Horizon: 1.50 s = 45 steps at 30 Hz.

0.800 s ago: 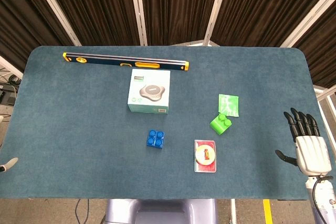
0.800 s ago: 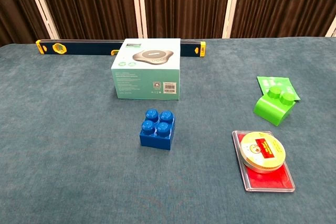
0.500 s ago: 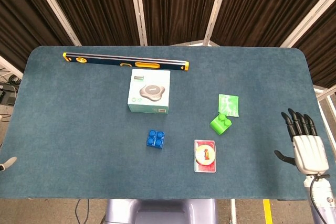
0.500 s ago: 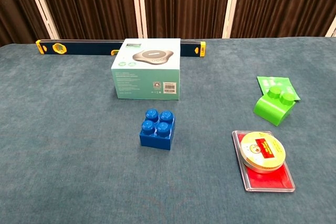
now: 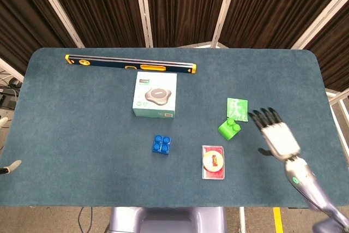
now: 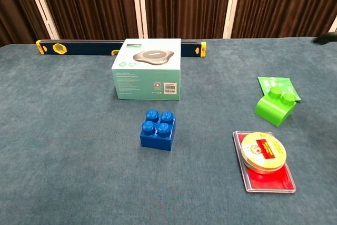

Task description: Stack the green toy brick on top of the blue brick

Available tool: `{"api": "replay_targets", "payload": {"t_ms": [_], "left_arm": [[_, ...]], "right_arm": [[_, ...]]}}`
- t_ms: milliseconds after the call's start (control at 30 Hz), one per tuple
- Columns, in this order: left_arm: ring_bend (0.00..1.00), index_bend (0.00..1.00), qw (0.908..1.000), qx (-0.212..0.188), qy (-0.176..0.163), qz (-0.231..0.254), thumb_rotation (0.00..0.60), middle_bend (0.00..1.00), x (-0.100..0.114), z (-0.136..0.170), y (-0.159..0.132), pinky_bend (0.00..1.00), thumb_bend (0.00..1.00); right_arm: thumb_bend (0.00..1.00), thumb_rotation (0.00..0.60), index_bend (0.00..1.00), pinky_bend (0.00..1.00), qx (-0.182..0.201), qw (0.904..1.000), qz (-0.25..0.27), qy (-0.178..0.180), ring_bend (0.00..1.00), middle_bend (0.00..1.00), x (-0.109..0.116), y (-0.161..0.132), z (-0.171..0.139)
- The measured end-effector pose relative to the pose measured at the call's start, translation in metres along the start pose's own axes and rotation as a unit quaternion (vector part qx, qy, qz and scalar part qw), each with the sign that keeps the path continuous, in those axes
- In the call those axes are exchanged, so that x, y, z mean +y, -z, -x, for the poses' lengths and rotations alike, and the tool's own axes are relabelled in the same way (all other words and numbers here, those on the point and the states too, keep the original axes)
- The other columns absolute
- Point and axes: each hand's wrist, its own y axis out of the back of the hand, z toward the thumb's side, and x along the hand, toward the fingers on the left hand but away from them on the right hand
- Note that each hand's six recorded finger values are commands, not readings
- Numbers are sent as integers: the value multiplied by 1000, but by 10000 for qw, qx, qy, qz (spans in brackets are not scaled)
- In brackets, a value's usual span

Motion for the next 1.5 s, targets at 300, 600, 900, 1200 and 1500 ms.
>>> {"api": "replay_targets", "payload": {"t_ms": [300,600,900,1200,1500], "left_arm": [[0,0,9991,358,121,-168,600,0,-12,-7,13,0,0],[0,0,9974,660,189,-235,600,0,-18,-14,27,0,0],[0,0,9967,722,249,-286,600,0,-22,-18,30,0,0],[0,0,9968,653,319,-325,600,0,-27,-22,23,0,0],[0,0,9966,613,412,-355,600,0,-32,-25,19,0,0]], "right_arm": [[0,600,111,184,823,9930,-816,-226,73,239,-4,-41,70],[0,600,113,180,1486,9751,-1567,-513,74,239,-25,-65,101],[0,600,116,185,1749,9600,-2081,-664,77,241,-40,-62,101],[0,600,226,414,1716,9600,-2127,-609,255,381,-48,-56,104],[121,600,398,536,1802,9591,-2146,-390,396,526,-52,-53,104]]}}
